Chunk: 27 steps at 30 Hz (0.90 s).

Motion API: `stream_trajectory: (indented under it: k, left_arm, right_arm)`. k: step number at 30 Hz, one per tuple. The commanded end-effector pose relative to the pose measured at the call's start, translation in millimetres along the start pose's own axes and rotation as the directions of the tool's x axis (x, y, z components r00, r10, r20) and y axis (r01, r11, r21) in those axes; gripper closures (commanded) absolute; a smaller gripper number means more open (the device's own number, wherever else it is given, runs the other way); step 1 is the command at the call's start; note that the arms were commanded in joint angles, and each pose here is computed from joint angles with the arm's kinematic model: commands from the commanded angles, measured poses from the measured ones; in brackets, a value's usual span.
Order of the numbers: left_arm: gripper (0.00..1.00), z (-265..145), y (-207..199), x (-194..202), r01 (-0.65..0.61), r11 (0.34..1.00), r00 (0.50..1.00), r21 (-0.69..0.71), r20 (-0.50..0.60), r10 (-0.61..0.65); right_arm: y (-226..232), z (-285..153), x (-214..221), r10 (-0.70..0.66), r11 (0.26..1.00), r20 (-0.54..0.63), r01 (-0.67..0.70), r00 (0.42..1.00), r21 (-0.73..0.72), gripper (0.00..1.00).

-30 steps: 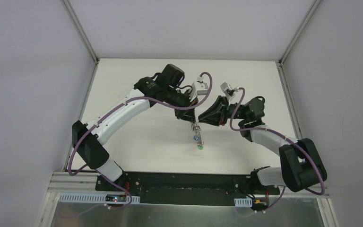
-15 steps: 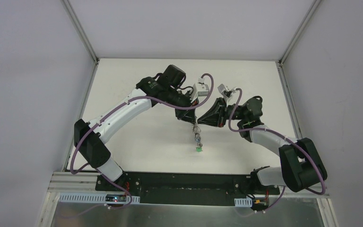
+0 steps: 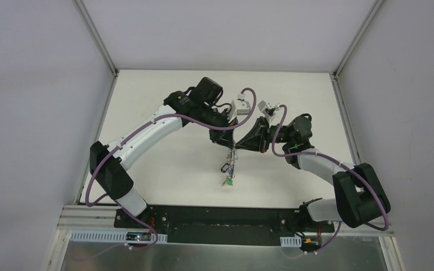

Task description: Put the keys on the keyring

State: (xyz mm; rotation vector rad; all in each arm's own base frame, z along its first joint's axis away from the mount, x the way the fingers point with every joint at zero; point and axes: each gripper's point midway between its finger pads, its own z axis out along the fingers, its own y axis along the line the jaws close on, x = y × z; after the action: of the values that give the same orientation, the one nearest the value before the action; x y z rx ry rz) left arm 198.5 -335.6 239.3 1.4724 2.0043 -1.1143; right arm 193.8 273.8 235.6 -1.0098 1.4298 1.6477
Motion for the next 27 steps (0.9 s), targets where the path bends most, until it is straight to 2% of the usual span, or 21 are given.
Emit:
stream_trajectory:
  k: [1, 4, 6, 9, 15, 19, 27]
  left_arm:
    - [0.97, -7, -4, -26, -0.078, 0.997, 0.994, -0.008, 0.073, 0.079]
    - [0.82, -13, -1, -30, -0.078, 0.997, 0.99, -0.027, 0.119, 0.081]
    - [0.77, -15, 1, -29, -0.088, 0.995, 0.984, -0.041, 0.153, 0.093]
    - [0.73, -18, 3, -37, -0.099, 0.994, 0.967, -0.05, 0.229, 0.108]
    - [0.7, -17, 7, -43, -0.054, 0.998, 0.958, -0.017, 0.282, 0.056]
    - [0.73, -15, 6, -44, -0.04, 0.999, 0.956, 0.007, 0.291, 0.037]
    - [0.97, -12, 0, -46, -0.037, 0.998, 0.954, 0.055, 0.301, 0.018]
  right_arm:
    - [10, 1, -28, -0.09, 0.995, 0.036, 0.091, 0.995, -0.033, 1.0]
    - [12, -3, -37, -0.092, 0.995, 0.071, 0.094, 0.993, -0.021, 1.0]
    - [14, -5, -43, -0.089, 0.996, 0.093, 0.091, 0.992, -0.017, 1.0]
    - [17, -7, -52, -0.078, 0.997, 0.134, 0.08, 0.988, -0.013, 1.0]
    - [15, -9, -56, -0.055, 0.998, 0.168, 0.055, 0.984, 0.003, 1.0]
    - [14, -10, -58, -0.046, 0.999, 0.177, 0.045, 0.983, 0.01, 1.0]
    - [10, -12, -58, -0.046, 0.999, 0.182, 0.043, 0.982, 0.024, 1.0]
